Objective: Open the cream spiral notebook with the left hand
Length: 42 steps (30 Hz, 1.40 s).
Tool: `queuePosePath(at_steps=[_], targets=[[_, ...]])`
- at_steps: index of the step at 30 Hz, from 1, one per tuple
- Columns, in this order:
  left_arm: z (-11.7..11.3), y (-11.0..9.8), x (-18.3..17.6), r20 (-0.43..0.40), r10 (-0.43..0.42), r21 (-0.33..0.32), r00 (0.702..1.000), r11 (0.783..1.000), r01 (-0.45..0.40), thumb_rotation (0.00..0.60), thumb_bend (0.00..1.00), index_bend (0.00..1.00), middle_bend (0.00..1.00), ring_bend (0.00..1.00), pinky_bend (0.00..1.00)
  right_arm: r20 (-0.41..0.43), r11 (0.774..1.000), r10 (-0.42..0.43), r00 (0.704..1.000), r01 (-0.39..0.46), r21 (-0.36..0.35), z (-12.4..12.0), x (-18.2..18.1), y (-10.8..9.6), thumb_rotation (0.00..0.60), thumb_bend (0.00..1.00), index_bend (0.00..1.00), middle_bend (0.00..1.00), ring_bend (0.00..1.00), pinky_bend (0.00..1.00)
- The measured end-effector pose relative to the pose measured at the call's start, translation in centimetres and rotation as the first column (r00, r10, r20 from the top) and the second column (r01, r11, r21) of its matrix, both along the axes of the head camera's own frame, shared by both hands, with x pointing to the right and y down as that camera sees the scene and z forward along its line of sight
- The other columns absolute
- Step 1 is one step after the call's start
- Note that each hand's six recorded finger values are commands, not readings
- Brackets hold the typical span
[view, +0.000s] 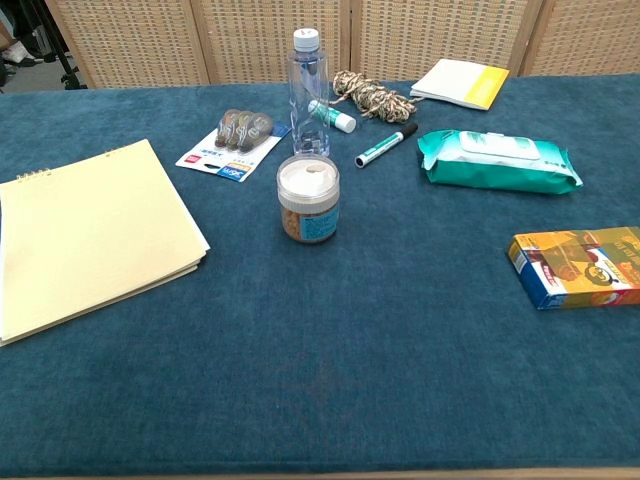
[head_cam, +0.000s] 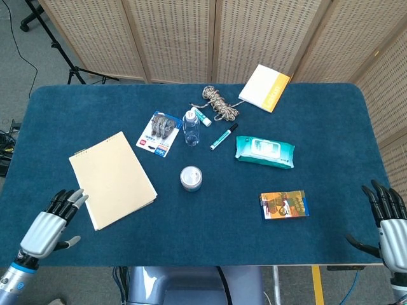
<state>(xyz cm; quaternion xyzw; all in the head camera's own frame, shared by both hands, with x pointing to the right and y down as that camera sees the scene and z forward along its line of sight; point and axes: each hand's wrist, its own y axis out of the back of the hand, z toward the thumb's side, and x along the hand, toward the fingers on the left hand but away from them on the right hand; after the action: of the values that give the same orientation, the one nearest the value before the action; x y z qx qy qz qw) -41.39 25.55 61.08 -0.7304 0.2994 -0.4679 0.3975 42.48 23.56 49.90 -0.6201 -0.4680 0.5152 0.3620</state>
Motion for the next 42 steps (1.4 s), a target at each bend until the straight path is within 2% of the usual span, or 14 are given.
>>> queuePosePath(at_steps=[5,11,17,23,42], targets=[[1.5,0.5,0.8,-0.004,0.009,-0.015,1.000,1.000,-0.009,0.600,0.14,0.11,0.00,0.00,0.00,0.008,1.000,0.006,1.000,-0.006,0.001,-0.1,0.1,-0.1,0.600,0.00,0.00,0.00,0.00,0.00],[2.8,0.3,1.0,0.002,-0.007,-0.046,1.000,0.999,0.008,0.600,0.16,0.15,0.00,0.00,0.00,0.011,1.000,0.012,1.000,-0.012,0.000,-0.2,0.3,-0.1,0.600,0.00,0.00,0.00,0.00,0.00],[4.4,0.5,1.3,-0.021,-0.018,-0.116,1.000,0.993,0.016,0.600,0.17,0.24,0.00,0.00,0.00,0.017,1.000,0.010,1.000,-0.010,-0.007,-0.2,0.2,-0.1,0.600,0.00,0.00,0.00,0.00,0.00],[5.6,0.3,1.5,-0.021,-0.035,-0.131,0.999,0.991,0.032,0.600,0.17,0.29,0.00,0.00,0.00,0.023,1.000,0.016,1.000,-0.016,-0.007,-0.2,0.4,-0.2,0.600,0.00,0.00,0.00,0.00,0.00],[7.7,0.3,1.4,0.021,-0.031,-0.114,0.999,0.993,0.034,0.600,0.18,0.30,0.00,0.00,0.00,0.030,1.000,0.027,0.999,-0.027,-0.007,-0.4,0.7,-0.3,0.600,0.00,0.00,0.00,0.00,0.00]])
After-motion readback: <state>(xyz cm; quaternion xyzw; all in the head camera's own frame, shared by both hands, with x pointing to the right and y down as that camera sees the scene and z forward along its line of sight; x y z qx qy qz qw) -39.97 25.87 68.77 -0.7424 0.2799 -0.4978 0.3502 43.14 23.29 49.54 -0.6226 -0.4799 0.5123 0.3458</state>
